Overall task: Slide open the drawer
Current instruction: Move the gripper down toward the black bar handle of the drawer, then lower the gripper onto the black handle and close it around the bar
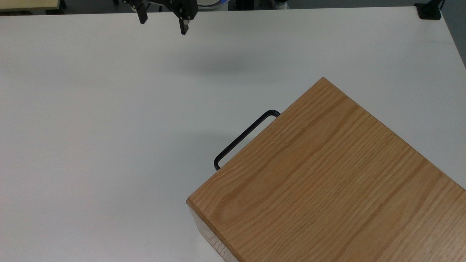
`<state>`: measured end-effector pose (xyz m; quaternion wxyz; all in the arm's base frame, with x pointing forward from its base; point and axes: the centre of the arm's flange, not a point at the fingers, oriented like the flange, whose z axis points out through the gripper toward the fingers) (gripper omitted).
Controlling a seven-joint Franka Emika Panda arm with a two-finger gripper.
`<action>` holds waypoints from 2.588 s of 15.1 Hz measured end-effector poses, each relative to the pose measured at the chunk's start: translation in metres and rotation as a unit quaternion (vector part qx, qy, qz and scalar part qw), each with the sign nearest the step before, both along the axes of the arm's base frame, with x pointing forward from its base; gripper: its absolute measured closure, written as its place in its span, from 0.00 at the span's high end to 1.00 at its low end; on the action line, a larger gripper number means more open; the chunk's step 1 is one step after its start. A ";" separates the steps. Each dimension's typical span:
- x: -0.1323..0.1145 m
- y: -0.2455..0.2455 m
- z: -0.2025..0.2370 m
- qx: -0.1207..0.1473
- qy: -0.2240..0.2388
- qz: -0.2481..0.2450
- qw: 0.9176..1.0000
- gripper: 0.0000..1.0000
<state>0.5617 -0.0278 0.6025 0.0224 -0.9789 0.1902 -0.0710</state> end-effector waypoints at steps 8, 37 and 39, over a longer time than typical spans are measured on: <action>0.083 0.047 -0.004 0.120 -0.163 -0.203 0.958 0.31; 0.160 0.124 -0.072 0.200 -0.185 -0.216 0.938 0.30; 0.163 0.125 -0.076 0.198 -0.186 -0.212 0.939 0.15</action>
